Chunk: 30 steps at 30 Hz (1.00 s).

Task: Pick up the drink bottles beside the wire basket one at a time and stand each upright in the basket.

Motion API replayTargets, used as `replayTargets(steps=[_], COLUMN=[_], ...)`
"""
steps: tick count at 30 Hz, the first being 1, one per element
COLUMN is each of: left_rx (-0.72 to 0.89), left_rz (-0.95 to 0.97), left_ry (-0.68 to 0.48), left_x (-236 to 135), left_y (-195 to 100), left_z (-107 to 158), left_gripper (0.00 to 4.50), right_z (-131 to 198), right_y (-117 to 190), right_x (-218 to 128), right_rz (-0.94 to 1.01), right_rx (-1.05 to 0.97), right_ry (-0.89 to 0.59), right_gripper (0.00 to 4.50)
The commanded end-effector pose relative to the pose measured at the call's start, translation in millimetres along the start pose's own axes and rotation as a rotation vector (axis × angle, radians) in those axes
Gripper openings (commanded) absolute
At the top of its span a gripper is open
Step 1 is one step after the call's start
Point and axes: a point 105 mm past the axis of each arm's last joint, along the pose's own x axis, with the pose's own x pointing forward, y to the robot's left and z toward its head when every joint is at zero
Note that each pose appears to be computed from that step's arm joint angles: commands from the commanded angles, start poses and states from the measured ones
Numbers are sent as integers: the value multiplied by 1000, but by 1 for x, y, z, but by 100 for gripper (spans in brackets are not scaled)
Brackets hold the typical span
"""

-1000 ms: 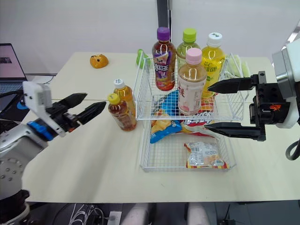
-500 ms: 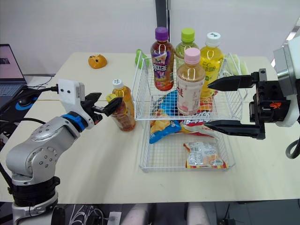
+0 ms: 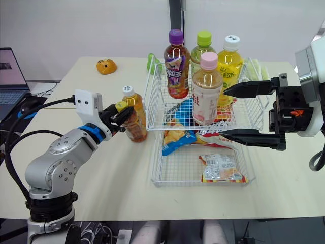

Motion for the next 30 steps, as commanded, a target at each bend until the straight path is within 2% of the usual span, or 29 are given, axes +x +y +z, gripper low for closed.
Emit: replayTargets(steps=[1,6,10,17,23,27,30], left_rx=[33,82,118,128,154,170,169], left_rz=[-55,-78,-176,-441,-537,-695,-773], left_ry=[-60,-110,-174,-199,-217,-245,-248], left_x=[-6,-25,-40,-66,-75,-73,-70], left_y=[-9,-3,-9,-9,-4,-25,-36], left_z=[12,28,54,134,187,221,237], left_gripper=[139,139,139,139,139,139,139], right_z=[11,10,10,10,10,10,10], right_y=[1,0,-4,-8,-8,-8,-6], right_x=[-4,-10,-15,-20,-20,-20,-21], right_rz=[-27,-62,-92,-124,-129,-134,-138], right_rx=[-52,-54,-58,-46,-43,-40,-39], right_ry=[2,13,16,32,33,31,32], right_gripper=[450,450,450,450,450,450,450])
